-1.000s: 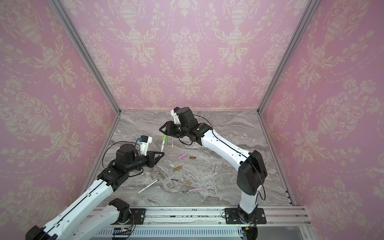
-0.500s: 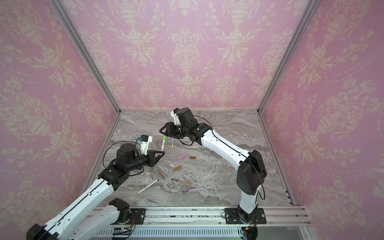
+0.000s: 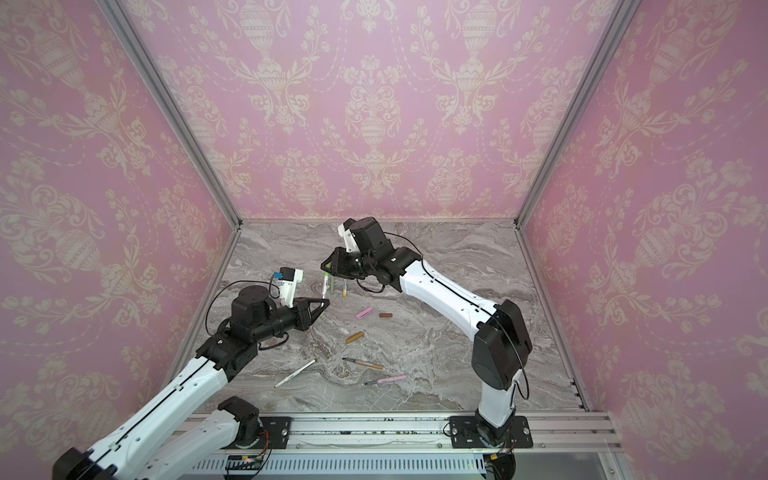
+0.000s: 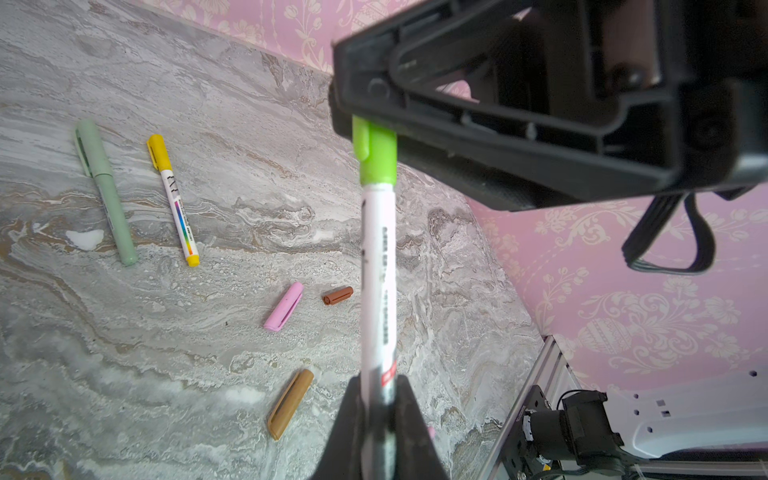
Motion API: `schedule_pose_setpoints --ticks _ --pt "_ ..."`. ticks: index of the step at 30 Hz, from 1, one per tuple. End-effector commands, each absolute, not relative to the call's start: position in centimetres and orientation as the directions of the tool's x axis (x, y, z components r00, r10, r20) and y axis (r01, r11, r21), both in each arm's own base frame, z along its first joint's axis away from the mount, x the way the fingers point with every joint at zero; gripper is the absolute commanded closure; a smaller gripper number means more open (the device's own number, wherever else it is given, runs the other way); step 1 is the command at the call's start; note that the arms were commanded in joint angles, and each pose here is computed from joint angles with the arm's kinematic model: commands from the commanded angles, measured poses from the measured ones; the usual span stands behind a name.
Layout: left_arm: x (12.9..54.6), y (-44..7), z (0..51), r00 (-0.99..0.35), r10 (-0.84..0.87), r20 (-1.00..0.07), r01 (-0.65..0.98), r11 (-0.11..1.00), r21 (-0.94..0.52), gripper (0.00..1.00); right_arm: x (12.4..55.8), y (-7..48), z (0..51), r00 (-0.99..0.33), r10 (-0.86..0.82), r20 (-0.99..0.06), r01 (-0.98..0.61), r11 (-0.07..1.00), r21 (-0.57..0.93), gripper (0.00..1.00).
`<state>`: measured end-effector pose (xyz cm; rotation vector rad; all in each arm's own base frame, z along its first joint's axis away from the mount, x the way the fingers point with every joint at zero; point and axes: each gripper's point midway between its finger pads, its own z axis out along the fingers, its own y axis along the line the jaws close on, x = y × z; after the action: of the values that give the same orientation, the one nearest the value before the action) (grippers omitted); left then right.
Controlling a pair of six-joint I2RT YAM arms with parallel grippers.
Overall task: Insert the pens into the pen caps
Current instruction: 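Press the green cap down onto the pen with right gripper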
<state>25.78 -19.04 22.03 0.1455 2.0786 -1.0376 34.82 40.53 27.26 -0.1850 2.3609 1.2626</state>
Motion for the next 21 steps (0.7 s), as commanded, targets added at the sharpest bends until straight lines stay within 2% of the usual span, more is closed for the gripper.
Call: schedule_pose_setpoints --ticks 1,4,12,21 --pt "26.1 -19.2 22.6 -0.674 -0.240 -0.698 0.415 0.659 -0.628 1.00 34.2 41.4 26.9 -0.889 0.048 -0.455 -0.351 0.566 0.746 0.88" --pt "26.1 -19.2 22.5 -0.675 -0.241 -0.698 0.414 0.660 -0.627 1.00 34.2 41.3 26.9 -0.889 0.049 -0.455 -0.350 0.569 0.744 1.00" --pt "26.3 -19.1 22.9 -0.661 -0.243 -0.710 0.416 0.668 -0.617 1.00 34.2 41.2 26.7 -0.890 0.050 -0.454 -0.343 0.582 0.738 1.00" --pt "28.1 -18.6 25.0 -0.580 -0.258 -0.773 0.434 0.705 -0.561 1.00 31.0 41.9 24.0 -0.896 -0.054 -0.441 -0.370 0.642 0.672 1.00"
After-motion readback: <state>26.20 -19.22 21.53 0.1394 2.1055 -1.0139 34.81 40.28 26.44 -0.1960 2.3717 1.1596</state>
